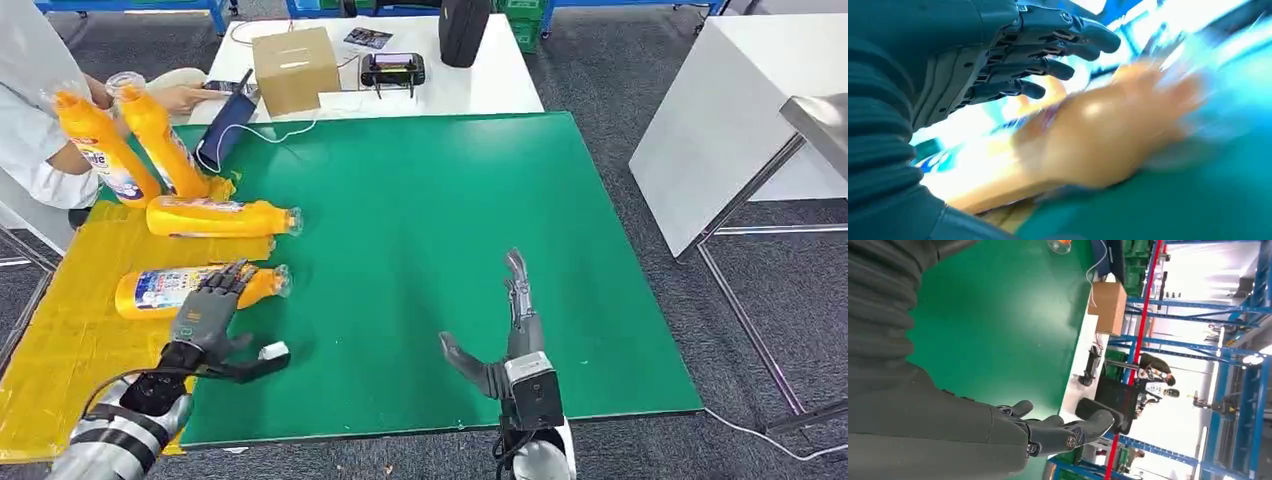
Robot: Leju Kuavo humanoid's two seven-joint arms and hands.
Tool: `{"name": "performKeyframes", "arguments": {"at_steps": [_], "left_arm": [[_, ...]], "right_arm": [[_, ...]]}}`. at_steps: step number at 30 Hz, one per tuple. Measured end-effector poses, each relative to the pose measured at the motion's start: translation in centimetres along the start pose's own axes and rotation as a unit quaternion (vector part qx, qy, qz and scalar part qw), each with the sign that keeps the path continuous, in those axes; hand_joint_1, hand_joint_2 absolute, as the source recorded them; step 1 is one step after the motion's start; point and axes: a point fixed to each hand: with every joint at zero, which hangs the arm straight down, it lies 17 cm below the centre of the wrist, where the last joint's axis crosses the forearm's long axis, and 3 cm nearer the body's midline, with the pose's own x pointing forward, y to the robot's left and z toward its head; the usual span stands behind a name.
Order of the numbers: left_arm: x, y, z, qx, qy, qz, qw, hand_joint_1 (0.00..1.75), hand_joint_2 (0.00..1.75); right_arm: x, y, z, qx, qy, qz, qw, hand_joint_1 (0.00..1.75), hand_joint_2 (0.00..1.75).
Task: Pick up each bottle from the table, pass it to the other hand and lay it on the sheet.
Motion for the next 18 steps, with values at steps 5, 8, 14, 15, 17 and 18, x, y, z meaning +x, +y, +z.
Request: {"name": "performKeyframes", "arguments": {"at_steps": [5, 8, 14, 15, 17, 18], "left_arm": [[6.6, 11.7, 2.5, 0.193, -0.075, 0.159, 0.965, 0.0, 1.75], [6.9, 17.8, 5.6, 0.302, -0.069, 0.278, 0.909, 0.0, 1.75], [2.9, 20.8, 12.5, 0.372, 0.087, 0.523, 0.762, 0.0, 1.75], [2.9, 21.0, 13.0, 0.373, 0.092, 0.536, 0.752, 0.0, 1.75], [2.4, 21.0, 13.7, 0.375, 0.102, 0.561, 0.73, 0.0, 1.75], [2.2, 20.8, 13.9, 0.372, 0.108, 0.581, 0.716, 0.0, 1.75]], "right_arm": [[-0.5, -0.7, 1.3, -0.007, 0.004, 0.013, 1.0, 0.0, 1.75], [-0.6, -1.4, 2.5, -0.012, 0.007, 0.025, 1.0, 0.0, 1.75], [-1.8, -3.2, 6.5, -0.032, 0.052, 0.027, 0.998, 0.0, 1.75], [-1.6, -3.3, 6.8, -0.033, 0.052, 0.028, 0.998, 0.0, 1.75], [-1.4, -3.6, 7.1, -0.039, 0.051, 0.031, 0.997, 0.0, 1.75], [-1.3, -3.9, 7.3, -0.044, 0.052, 0.034, 0.997, 0.0, 1.75]]}}
